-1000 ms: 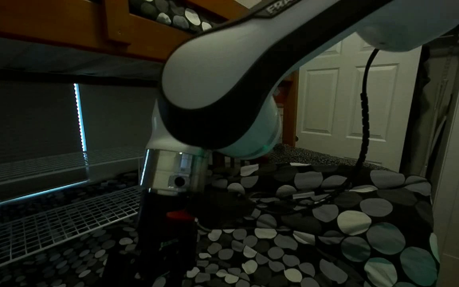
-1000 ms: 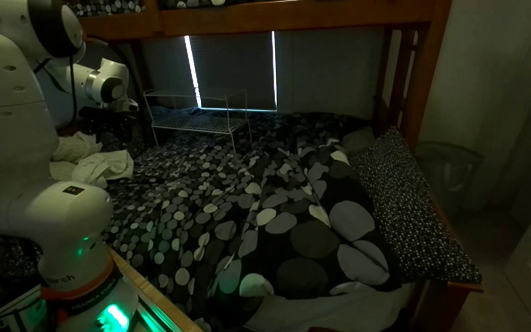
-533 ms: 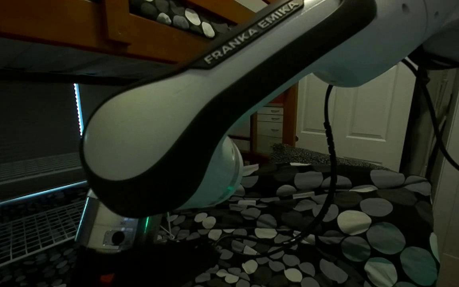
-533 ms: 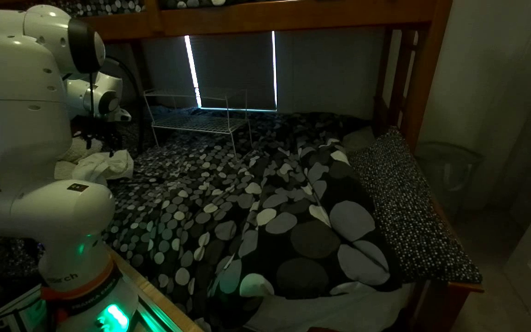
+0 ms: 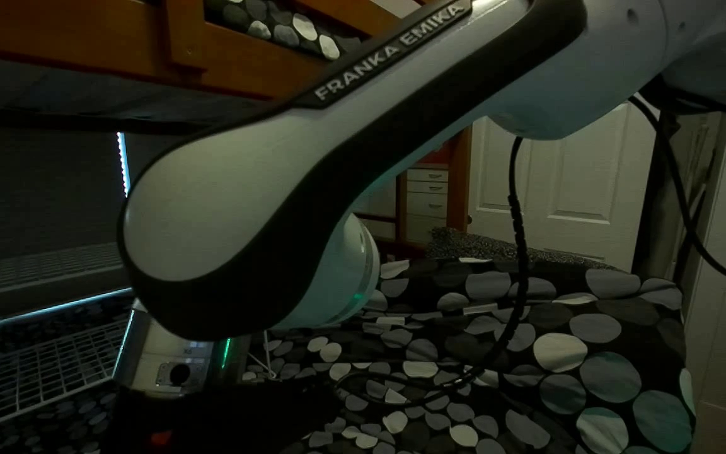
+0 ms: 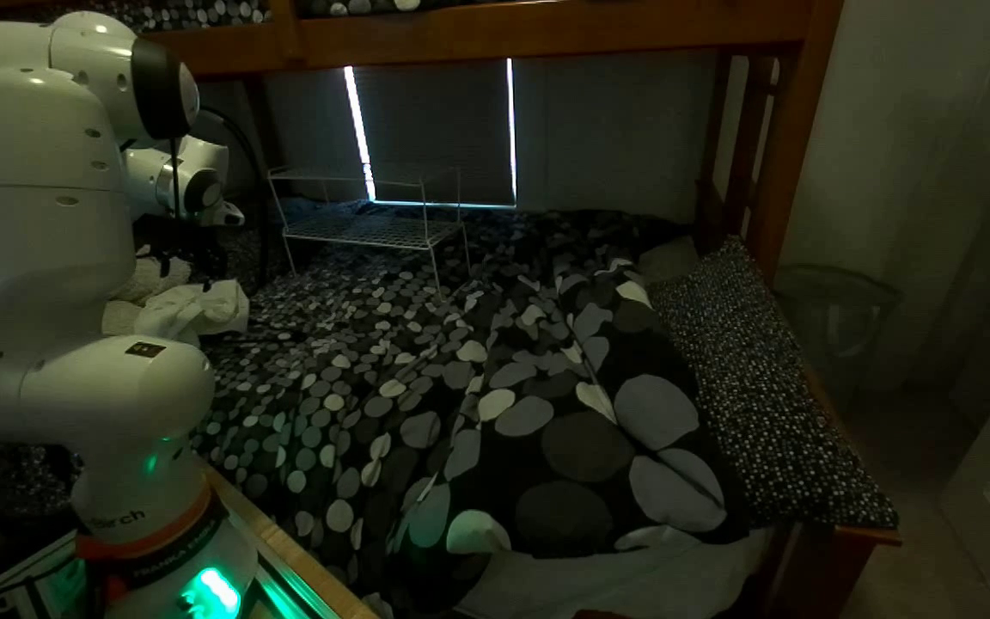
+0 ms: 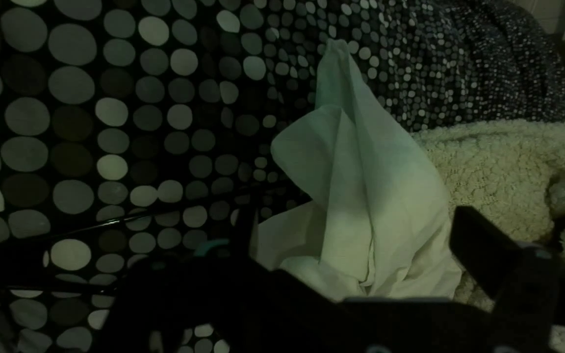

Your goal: Move the white pillow case to the right

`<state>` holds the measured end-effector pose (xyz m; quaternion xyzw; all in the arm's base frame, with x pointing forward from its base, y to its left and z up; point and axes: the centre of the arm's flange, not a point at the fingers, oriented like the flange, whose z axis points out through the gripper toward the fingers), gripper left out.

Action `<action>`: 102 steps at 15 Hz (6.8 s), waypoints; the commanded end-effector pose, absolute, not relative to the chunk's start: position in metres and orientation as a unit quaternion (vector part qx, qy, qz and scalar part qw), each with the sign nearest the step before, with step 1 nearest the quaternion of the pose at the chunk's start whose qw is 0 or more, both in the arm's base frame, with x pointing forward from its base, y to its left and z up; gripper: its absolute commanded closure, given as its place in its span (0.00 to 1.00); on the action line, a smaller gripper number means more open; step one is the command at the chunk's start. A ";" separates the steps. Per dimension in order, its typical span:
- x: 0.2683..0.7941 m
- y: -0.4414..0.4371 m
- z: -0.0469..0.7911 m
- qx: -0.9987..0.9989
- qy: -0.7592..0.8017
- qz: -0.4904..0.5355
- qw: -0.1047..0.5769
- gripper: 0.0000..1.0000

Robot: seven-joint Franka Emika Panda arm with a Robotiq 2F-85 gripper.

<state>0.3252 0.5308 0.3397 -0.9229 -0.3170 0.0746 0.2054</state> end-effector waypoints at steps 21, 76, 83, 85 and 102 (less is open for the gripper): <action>0.360 0.637 0.216 -0.923 -0.238 0.094 0.288 0.00; 0.438 0.287 0.513 -0.968 0.132 -0.209 -0.040 0.99; 0.491 0.176 0.528 -0.925 0.273 -0.252 -0.075 0.99; 0.503 0.151 0.525 -0.913 0.298 -0.265 -0.083 0.99; 0.561 -0.018 0.393 -0.833 0.426 -0.305 -0.177 0.99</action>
